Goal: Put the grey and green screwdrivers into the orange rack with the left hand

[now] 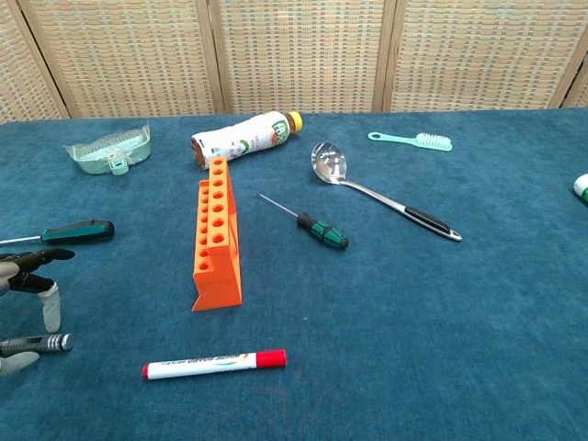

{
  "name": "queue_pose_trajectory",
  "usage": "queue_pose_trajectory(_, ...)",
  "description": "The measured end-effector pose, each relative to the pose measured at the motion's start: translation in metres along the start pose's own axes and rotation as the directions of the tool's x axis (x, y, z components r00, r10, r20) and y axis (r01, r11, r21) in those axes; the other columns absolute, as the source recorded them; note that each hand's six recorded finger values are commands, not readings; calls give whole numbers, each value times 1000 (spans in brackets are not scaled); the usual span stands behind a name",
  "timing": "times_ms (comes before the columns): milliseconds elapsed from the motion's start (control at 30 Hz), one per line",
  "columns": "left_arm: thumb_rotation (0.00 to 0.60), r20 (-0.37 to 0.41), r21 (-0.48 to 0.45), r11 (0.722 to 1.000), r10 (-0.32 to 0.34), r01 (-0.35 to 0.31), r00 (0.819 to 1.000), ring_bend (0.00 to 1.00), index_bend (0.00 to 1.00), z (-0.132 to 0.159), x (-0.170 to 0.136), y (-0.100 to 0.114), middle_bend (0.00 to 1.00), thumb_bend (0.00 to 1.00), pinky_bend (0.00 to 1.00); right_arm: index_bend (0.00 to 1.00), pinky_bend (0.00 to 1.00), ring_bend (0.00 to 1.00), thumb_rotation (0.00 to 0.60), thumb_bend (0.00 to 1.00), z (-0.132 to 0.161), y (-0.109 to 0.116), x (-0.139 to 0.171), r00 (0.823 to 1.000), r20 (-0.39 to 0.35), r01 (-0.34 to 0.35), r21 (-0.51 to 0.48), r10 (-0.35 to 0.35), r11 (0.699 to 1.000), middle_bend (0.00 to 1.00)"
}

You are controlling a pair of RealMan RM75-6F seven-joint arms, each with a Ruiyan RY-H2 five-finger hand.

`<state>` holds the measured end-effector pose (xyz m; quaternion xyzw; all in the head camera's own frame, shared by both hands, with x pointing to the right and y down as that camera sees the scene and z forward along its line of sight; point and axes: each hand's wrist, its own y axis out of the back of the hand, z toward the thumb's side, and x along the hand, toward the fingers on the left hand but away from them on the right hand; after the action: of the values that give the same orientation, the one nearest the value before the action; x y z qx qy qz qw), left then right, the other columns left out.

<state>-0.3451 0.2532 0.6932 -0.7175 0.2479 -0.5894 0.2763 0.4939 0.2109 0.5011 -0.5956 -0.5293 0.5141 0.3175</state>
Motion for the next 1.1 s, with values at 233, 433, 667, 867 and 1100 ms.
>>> queue_pose_trajectory(233, 600, -2, 4, 1000, -10, 10, 1000, 0, 487, 2, 3, -3, 0, 307, 0, 17, 0, 0, 600, 0, -1, 0, -1, 1000, 3, 0, 1, 0, 1000, 0)
queue_pose_trajectory(433, 600, -5, 0, 1000, -15, 15, 1000, 0, 498, 2, 4, -4, 0, 309, 0, 17, 0, 0, 600, 0, -1, -1, -1, 1000, 5, 0, 2, 0, 1000, 0)
queue_pose_trajectory(667, 600, -12, -9, 1000, -22, 22, 1000, 0, 586, 2, 6, -5, 0, 372, 0, 18, 0, 0, 600, 0, -1, -2, -2, 1000, 6, -2, 3, 2, 1000, 0)
queue_pose_trajectory(867, 600, -9, -42, 999, 0, 0, 1000, 0, 587, 0, 4, 3, 0, 380, 0, 18, 0, 0, 600, 0, 0, -3, -3, 1000, 4, -6, 5, 6, 1000, 0)
queue_pose_trajectory(1100, 600, 29, -120, 990, 71, -67, 997, 0, 587, 4, -1, 31, 0, 381, 0, 18, 0, 0, 600, 0, 0, -3, -2, 1000, 5, -6, 7, 6, 1000, 0)
